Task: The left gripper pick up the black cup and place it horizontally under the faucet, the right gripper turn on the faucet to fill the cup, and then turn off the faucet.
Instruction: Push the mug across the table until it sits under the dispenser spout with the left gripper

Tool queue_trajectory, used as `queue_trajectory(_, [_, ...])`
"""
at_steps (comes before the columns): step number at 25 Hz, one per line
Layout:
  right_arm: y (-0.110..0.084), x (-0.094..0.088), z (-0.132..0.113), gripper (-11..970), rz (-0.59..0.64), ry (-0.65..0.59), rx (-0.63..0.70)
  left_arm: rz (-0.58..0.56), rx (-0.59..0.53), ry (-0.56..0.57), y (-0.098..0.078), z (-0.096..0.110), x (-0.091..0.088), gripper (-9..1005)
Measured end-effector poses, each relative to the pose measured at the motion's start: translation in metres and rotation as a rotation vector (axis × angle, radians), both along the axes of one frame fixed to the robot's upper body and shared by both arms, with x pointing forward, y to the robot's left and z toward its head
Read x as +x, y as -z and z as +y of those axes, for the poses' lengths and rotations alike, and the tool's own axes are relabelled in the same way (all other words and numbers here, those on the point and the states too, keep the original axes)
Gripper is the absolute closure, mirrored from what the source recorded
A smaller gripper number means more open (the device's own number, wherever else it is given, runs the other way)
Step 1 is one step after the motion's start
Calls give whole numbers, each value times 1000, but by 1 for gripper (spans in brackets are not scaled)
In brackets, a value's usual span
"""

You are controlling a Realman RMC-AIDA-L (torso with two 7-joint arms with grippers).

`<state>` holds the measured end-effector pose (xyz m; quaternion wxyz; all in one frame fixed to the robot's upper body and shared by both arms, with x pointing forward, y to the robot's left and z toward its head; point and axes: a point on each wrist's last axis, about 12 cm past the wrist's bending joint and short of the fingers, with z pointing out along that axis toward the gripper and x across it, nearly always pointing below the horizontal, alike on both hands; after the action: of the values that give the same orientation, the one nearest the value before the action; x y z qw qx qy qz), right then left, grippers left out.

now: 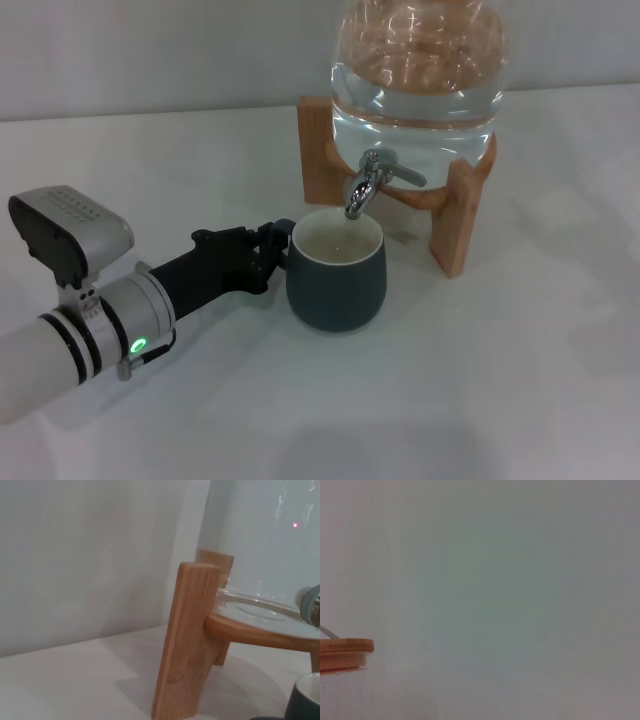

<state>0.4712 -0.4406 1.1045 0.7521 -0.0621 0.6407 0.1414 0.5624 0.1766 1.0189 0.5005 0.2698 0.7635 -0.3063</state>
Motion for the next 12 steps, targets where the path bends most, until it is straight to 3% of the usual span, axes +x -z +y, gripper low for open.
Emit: queue_trajectory(12, [1,0,1,118,1,0,2,-7,45,-27,-2,1,11,880])
